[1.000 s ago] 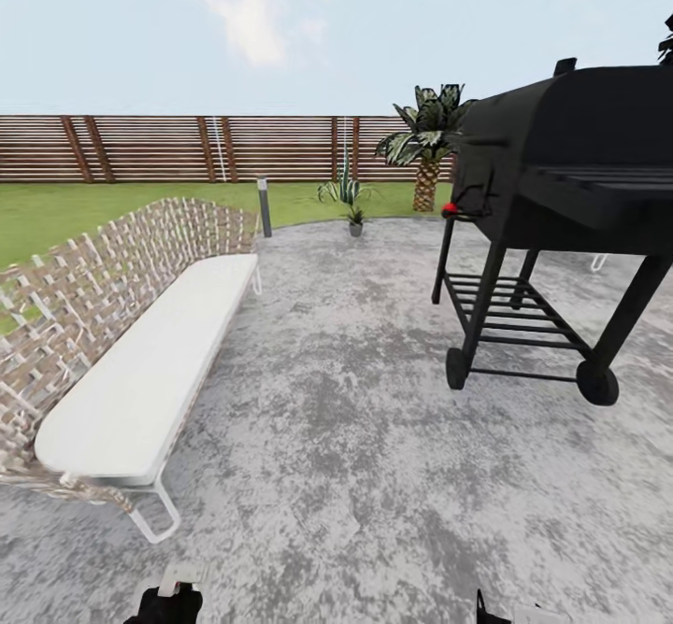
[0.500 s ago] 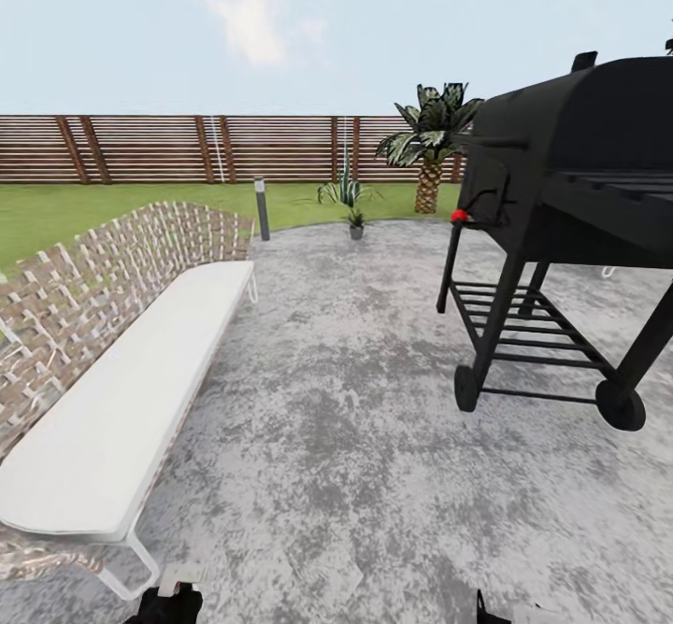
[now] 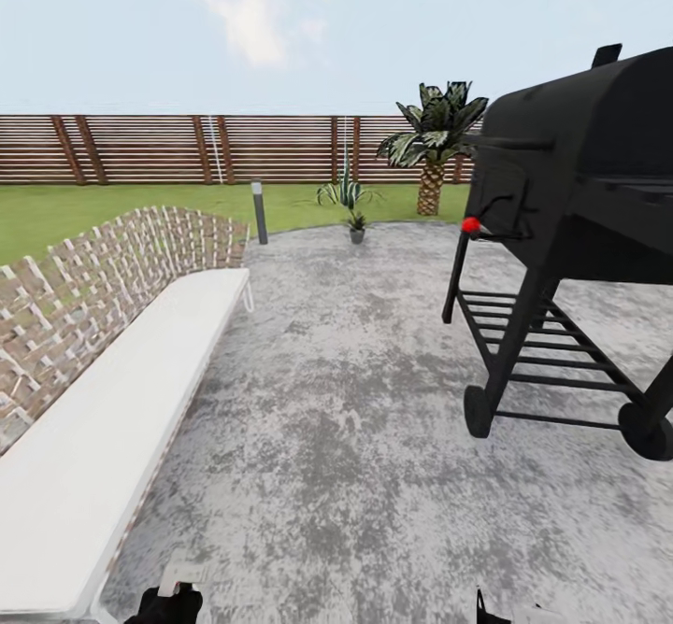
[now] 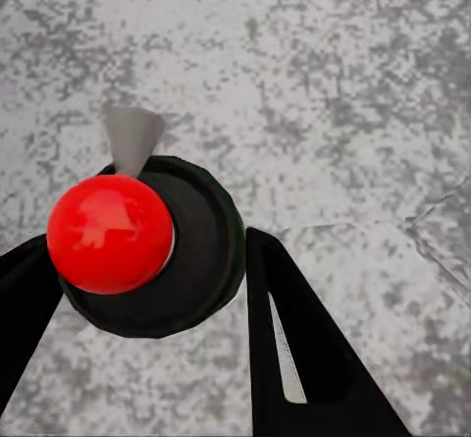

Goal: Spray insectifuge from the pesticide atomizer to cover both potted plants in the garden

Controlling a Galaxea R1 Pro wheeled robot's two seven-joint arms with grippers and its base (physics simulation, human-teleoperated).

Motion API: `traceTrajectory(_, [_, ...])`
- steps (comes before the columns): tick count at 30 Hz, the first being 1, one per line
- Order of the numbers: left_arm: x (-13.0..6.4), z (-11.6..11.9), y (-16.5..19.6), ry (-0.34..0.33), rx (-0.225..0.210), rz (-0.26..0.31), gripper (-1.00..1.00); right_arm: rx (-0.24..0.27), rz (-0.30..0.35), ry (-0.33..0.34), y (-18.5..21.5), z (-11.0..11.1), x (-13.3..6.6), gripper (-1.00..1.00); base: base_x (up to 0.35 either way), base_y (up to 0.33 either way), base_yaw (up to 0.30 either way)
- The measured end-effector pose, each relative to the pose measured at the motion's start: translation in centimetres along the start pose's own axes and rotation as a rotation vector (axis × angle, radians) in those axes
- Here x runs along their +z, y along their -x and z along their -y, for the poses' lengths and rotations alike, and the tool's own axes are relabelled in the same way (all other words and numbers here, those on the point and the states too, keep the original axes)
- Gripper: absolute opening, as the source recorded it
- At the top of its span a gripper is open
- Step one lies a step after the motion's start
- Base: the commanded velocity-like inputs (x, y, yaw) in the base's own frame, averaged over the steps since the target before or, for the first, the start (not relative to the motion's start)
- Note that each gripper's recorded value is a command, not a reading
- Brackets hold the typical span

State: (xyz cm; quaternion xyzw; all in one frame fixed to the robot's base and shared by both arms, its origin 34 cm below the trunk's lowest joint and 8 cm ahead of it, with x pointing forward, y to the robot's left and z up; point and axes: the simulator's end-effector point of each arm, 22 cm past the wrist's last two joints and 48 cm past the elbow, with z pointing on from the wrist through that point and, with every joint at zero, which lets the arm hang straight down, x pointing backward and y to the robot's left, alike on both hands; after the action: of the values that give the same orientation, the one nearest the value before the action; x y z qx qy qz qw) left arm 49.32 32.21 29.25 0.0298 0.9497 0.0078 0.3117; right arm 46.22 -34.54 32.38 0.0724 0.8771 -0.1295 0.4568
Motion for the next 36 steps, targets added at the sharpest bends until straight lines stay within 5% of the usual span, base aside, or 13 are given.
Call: traceTrajectory(36, [0.0, 0.0, 0.0, 0.0, 0.0, 0.0, -1.0, 0.0, 0.0, 0.0, -0.01, 0.0, 0.0, 1.0, 0.339, 0.0, 0.0])
